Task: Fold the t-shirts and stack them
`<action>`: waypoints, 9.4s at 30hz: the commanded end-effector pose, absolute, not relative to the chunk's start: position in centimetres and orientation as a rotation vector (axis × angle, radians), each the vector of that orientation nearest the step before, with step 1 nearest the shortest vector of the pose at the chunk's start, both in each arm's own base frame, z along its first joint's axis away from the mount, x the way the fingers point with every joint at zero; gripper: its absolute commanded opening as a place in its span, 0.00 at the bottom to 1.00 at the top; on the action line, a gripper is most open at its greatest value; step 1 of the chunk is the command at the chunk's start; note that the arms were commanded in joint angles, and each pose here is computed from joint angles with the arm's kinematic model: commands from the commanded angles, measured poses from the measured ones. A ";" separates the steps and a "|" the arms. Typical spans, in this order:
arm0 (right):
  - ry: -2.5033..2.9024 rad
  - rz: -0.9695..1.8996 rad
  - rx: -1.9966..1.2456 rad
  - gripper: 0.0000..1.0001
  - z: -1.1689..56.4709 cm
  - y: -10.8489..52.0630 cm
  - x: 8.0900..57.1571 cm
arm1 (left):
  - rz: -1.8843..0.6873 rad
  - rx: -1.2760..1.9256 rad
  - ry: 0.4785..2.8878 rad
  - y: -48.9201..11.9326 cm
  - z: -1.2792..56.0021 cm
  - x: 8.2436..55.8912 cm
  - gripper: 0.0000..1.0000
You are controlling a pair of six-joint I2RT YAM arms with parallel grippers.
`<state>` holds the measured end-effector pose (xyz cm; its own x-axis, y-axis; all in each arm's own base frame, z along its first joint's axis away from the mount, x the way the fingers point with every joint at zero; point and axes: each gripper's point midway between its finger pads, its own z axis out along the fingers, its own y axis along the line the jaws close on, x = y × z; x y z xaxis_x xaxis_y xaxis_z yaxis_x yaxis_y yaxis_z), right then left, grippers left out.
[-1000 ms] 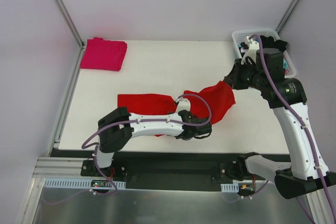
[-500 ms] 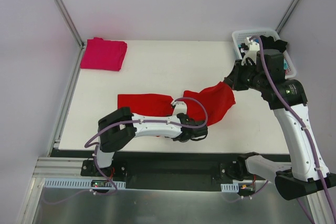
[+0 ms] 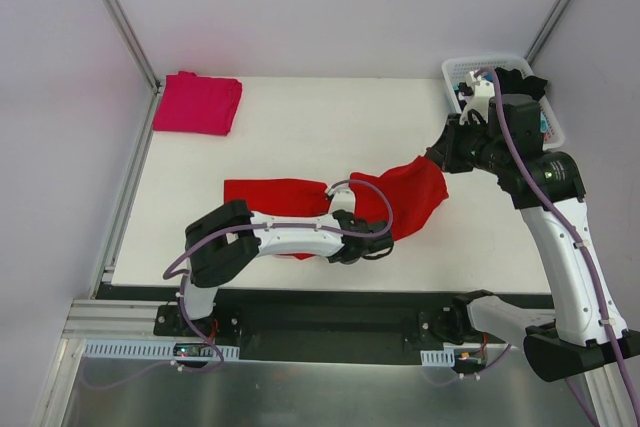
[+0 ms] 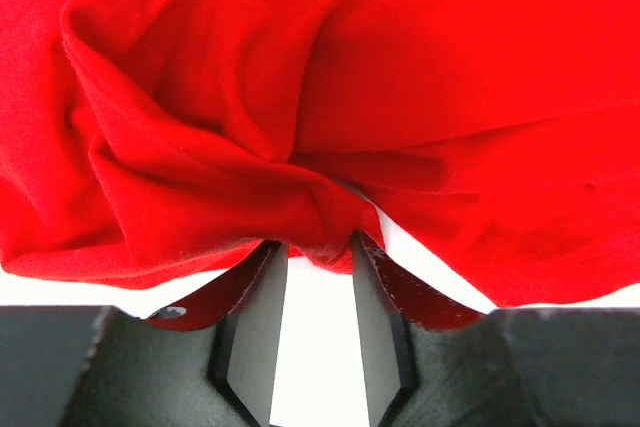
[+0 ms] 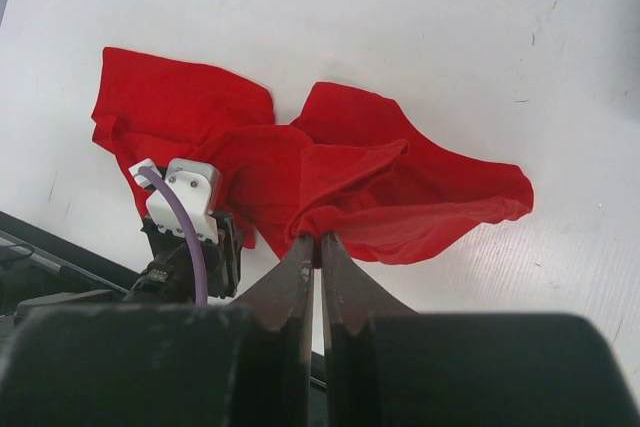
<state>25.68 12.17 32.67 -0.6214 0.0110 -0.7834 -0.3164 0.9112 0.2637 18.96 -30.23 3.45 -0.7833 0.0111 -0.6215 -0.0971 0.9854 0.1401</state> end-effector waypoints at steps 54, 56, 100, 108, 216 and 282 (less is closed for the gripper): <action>1.931 0.479 -0.016 0.01 45.5 7.7 28.2 | 0.133 -0.120 2.130 -7.9 38.9 20.8 0.00; 1.905 0.520 -0.005 0.01 46.5 7.8 28.7 | 0.169 -0.118 2.143 -7.9 38.3 21.2 0.00; 1.505 1.348 -0.009 0.01 62.2 10.5 28.5 | -0.292 -0.028 2.002 -8.9 44.4 26.6 0.00; 1.520 1.312 -0.164 0.01 61.2 12.8 24.6 | -0.373 -0.096 1.938 -9.3 47.5 26.4 0.00; 1.014 0.184 -0.149 0.01 70.7 6.5 21.0 | -0.293 -0.066 1.656 -7.2 53.2 26.3 0.00; 1.007 0.330 -0.204 0.01 69.5 7.9 18.7 | -0.245 -0.085 1.656 -5.2 50.8 23.4 0.00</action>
<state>19.91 8.89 68.02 0.4387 0.1529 -0.8855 -0.3774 0.9257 -0.0272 23.83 -5.90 49.18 -0.1658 -0.1933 -0.9670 0.0968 0.9727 -0.2111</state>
